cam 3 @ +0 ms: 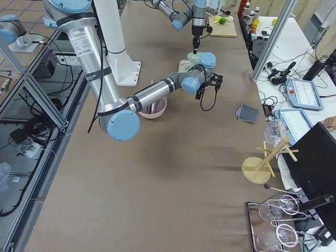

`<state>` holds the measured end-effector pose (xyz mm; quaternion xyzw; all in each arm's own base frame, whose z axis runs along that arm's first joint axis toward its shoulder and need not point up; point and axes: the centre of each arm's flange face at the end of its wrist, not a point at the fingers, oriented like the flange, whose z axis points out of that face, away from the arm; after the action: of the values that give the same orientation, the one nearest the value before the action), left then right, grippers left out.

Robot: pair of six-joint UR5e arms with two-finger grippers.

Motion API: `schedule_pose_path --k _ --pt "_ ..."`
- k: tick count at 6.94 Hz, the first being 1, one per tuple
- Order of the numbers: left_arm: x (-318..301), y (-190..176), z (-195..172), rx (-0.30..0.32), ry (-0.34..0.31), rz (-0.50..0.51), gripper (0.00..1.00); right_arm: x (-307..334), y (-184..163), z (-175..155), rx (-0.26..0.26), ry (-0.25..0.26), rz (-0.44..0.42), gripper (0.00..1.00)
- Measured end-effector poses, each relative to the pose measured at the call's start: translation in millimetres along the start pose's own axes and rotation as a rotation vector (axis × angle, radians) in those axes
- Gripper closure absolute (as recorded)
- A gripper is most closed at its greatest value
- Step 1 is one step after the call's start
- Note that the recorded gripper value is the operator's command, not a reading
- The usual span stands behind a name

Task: Stack green bowls together

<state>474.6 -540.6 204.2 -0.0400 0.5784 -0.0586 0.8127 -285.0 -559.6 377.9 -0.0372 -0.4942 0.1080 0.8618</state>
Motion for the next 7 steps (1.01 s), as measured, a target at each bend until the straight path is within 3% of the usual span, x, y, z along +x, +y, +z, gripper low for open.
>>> schedule_pose_path --k 2,5,6,7 --pt "27.5 21.5 21.7 0.007 0.005 0.012 1.0 68.4 -14.7 -9.5 0.015 0.048 -0.075 0.0" --pt "34.5 23.8 28.2 0.013 0.006 0.016 1.0 94.7 -17.2 -14.4 0.02 0.065 -0.099 0.0" --pt "35.2 21.8 29.5 0.029 0.004 0.017 0.03 96.2 -17.5 -16.0 0.021 0.064 -0.099 0.0" --pt "37.4 22.0 35.9 0.065 -0.003 0.02 0.02 96.3 -17.6 -17.0 0.021 0.062 -0.099 0.0"
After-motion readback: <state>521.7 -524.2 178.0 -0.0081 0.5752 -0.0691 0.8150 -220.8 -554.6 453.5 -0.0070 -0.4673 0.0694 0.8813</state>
